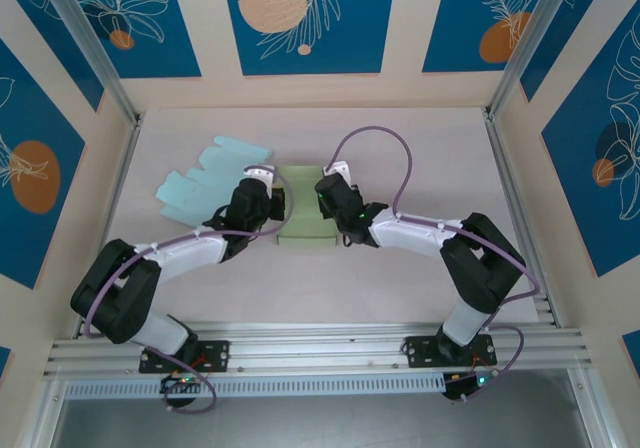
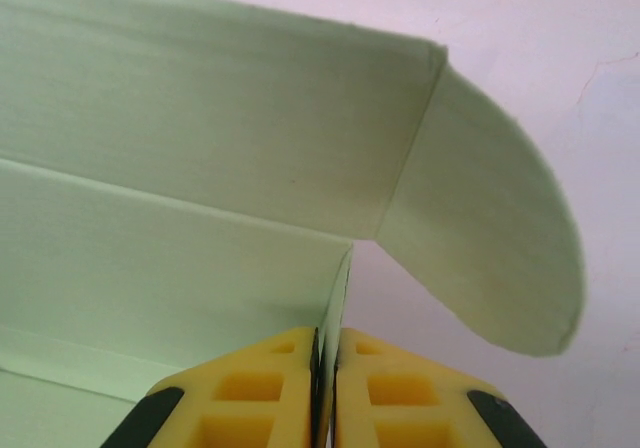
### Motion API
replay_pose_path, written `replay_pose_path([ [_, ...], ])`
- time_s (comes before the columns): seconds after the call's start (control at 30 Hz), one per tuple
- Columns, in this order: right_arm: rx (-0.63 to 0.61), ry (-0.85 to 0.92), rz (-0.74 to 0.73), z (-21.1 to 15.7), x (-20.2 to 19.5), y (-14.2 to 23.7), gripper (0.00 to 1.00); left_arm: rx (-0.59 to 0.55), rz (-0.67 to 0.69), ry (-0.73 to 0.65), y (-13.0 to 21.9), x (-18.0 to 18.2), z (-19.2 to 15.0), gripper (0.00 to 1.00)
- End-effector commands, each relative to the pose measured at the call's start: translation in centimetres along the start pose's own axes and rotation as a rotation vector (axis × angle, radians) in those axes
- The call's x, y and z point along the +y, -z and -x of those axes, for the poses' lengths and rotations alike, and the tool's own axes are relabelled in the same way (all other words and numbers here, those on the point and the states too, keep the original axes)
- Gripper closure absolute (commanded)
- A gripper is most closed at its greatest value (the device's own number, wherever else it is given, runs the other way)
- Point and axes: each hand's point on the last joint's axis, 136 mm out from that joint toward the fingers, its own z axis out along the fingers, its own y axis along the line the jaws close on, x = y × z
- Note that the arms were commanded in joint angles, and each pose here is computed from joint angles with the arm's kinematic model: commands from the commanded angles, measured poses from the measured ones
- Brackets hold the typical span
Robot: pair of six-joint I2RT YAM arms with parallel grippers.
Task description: Fold the paper box
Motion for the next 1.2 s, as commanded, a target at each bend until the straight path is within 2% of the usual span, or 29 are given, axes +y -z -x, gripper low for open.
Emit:
replay_pose_path([
  [0.0, -0.111, -0.032, 0.106, 4.1, 2.4, 1.2, 0.87, -0.097, -0.146, -0.019, 0.4, -4.5, 3.3, 0.99],
  [0.43, -0.175, -0.108, 0.096, 5.0, 2.8, 0.9, 0.85, -0.162, -0.129, -0.001, 0.4, -5.0, 3.2, 0.98],
  [0.67, -0.213, -0.144, 0.082, 5.1, 3.3, 0.7, 0.85, -0.157, -0.090, 0.046, -0.1, -4.2, 1.6, 0.98],
  [1.17, -0.163, -0.175, 0.043, 0.5, 2.8, -0.1, 0.85, -0.136, -0.071, 0.075, 0.0, -3.4, 0.0, 0.98],
])
